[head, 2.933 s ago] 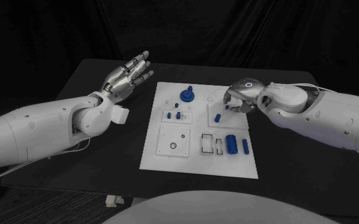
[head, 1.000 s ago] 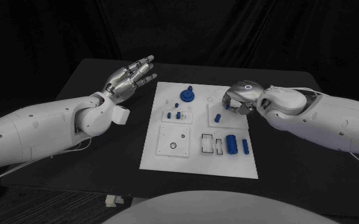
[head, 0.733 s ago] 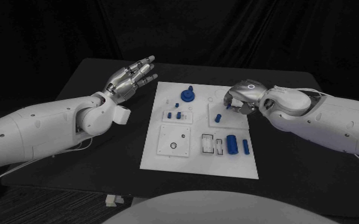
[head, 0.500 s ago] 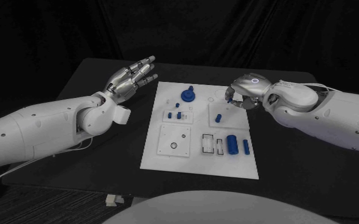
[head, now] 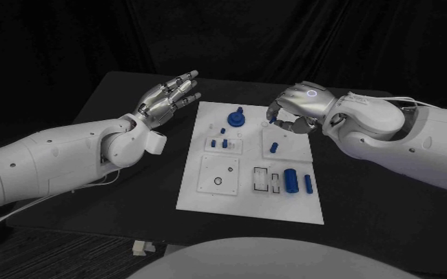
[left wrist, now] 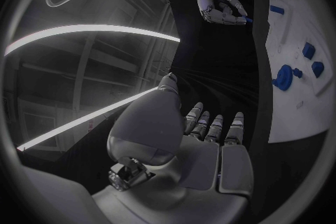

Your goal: Assemble the parts on the task board

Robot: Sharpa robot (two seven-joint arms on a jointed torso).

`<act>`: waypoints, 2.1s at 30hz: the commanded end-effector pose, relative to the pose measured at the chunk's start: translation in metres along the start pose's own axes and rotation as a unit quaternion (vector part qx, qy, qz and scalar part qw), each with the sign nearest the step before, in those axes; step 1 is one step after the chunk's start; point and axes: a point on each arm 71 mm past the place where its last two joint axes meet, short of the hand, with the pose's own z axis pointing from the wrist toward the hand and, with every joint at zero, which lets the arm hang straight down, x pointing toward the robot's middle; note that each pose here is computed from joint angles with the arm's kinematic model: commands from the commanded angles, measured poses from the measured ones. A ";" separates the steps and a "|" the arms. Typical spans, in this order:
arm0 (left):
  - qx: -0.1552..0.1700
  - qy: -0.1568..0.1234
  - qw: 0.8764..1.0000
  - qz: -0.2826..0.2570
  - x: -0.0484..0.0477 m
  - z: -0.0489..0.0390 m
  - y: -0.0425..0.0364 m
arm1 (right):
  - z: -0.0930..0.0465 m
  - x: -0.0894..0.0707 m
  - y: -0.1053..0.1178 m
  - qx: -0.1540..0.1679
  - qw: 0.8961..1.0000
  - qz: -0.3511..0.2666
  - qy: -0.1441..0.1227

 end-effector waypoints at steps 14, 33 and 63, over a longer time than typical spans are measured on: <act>0.044 0.007 0.999 -0.007 0.0010 -0.0007 -0.0050 | 0.032 0.013 0.065 -0.070 0.997 -0.028 0.027; 0.046 0.006 0.999 -0.007 0.0011 -0.0005 -0.0048 | 0.049 0.041 0.095 -0.099 0.994 -0.007 0.042; 0.042 0.011 0.999 -0.012 0.0026 0.0001 -0.0004 | 0.051 0.059 0.110 -0.110 0.992 0.009 0.054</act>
